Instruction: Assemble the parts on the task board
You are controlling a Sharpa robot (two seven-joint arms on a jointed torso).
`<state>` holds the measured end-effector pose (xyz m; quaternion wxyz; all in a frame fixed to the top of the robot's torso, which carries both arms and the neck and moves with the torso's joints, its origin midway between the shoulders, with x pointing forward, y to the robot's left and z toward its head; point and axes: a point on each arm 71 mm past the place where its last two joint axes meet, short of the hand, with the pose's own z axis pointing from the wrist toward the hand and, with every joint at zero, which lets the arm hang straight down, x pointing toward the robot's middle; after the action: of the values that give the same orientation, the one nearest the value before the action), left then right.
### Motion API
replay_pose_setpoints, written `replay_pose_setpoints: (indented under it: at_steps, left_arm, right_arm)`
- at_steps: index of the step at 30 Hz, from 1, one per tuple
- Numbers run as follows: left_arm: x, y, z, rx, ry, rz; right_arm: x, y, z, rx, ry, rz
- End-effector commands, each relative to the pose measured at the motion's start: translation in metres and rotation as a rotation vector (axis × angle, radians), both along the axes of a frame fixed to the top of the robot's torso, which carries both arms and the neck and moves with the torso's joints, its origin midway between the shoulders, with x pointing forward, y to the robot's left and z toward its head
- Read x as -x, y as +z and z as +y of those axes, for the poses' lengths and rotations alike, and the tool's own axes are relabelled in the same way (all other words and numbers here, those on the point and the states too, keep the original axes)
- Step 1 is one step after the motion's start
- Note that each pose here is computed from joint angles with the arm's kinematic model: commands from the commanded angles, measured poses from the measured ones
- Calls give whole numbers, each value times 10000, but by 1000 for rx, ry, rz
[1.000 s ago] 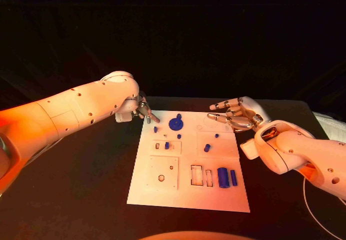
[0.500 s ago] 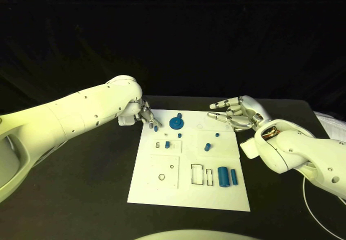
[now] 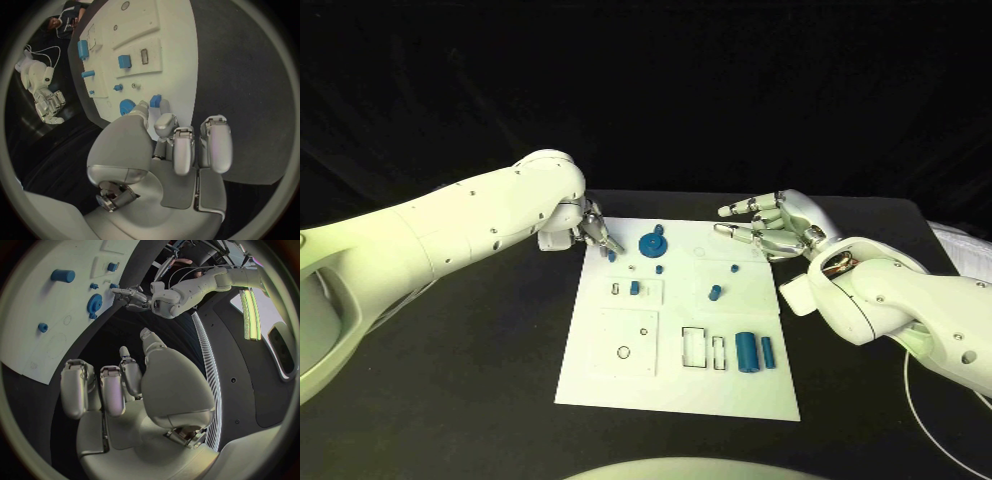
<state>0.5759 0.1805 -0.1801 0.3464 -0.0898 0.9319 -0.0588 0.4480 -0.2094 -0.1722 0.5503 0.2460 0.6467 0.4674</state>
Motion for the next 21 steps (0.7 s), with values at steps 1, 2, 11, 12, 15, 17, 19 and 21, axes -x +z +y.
replay_pose_setpoints:
  at_steps: [1,2,11,12,15,17,19,21]
  left_arm:
    - [1,2,-43,28,-9,-4]
    - [1,2,-44,30,-9,-4]
    - [18,-12,-66,39,-25,27]
    - [19,-14,-66,38,-26,30]
    - [22,-18,-65,34,-29,38]
    - [23,-20,-62,31,-29,41]
    - [24,-20,-58,30,-29,42]
    - [23,-19,-54,31,-27,40]
  right_arm:
    - [5,-5,22,1,21,0]
    - [5,-5,22,1,21,0]
    - [6,-16,32,1,25,4]
    - [7,-18,32,1,26,4]
    - [8,-20,34,1,27,5]
    - [8,-21,34,1,27,6]
    - [8,-22,34,1,28,6]
    - [9,-23,35,1,28,6]
